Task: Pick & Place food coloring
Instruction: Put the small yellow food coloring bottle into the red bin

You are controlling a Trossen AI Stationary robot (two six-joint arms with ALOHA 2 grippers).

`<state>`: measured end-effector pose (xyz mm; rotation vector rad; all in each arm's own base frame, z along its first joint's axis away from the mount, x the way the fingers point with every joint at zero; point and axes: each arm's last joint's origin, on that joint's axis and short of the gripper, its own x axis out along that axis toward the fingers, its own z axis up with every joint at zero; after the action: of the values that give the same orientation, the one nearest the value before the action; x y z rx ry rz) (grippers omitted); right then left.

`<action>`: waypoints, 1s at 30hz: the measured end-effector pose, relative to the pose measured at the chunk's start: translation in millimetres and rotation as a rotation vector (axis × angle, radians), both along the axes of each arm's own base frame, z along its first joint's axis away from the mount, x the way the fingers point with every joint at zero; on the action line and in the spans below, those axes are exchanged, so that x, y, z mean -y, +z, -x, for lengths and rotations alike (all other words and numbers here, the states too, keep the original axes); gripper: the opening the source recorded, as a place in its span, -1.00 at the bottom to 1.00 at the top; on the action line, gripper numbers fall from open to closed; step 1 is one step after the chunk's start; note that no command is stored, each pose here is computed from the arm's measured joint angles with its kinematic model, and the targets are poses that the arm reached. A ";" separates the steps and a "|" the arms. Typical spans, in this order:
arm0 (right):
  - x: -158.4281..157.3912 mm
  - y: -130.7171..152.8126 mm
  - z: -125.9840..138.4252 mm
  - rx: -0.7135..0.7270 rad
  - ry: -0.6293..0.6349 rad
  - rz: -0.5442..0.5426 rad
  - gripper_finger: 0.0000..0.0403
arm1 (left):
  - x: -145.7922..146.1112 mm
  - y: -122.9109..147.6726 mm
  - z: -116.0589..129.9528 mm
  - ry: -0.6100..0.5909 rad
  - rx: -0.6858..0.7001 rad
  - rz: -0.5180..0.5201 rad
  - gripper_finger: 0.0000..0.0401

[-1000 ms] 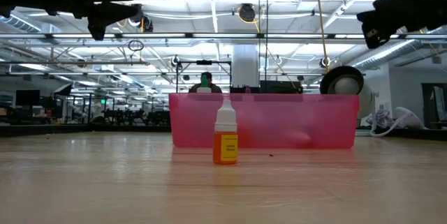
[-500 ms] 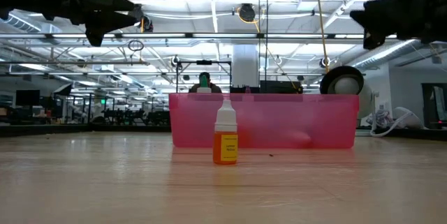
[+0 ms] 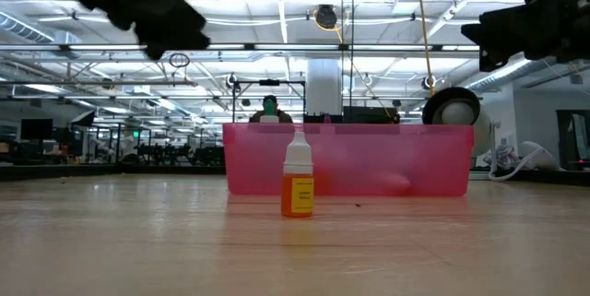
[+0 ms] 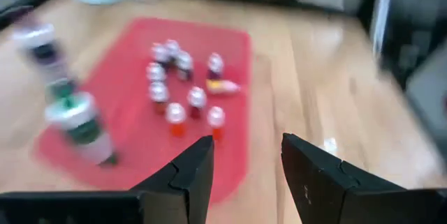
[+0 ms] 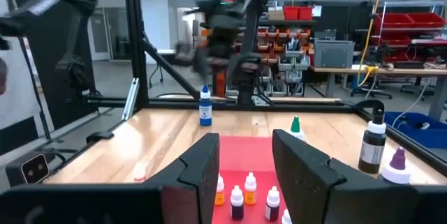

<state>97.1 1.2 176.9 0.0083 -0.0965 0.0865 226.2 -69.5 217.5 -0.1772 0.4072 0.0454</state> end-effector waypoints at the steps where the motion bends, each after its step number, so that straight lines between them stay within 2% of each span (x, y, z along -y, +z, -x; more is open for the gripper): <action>1: 0.0 0.0 0.0 0.000 0.000 0.000 -0.38 | 9.9 2.6 -12.8 -0.038 -0.045 -0.054 -0.15; 6: 0.0 -0.1 0.0 -0.001 0.001 0.000 -0.38 | 57.4 17.8 -69.6 -0.188 -0.244 -0.245 -0.15; 10: 0.0 -0.1 0.0 -0.001 0.000 0.000 -0.38 | 84.0 20.6 -103.8 -0.272 -0.377 -0.287 -0.15; 13: 0.0 -0.1 0.0 -0.001 0.001 0.000 -0.38 | 95.2 13.7 -123.4 -0.320 -0.455 -0.282 -0.15; 18: 0.0 -0.2 0.0 -0.001 0.001 0.000 -0.38 | 99.5 -6.7 -143.2 -0.350 -0.545 -0.256 -0.15; 30: 0.0 -0.2 0.0 -0.001 0.000 0.000 -0.38 | 95.2 -54.2 -157.4 -0.397 -0.679 -0.185 -0.15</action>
<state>97.1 1.2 176.7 0.0084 -0.0954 0.0868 383.5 -164.7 163.2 0.1123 1.1042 -0.2542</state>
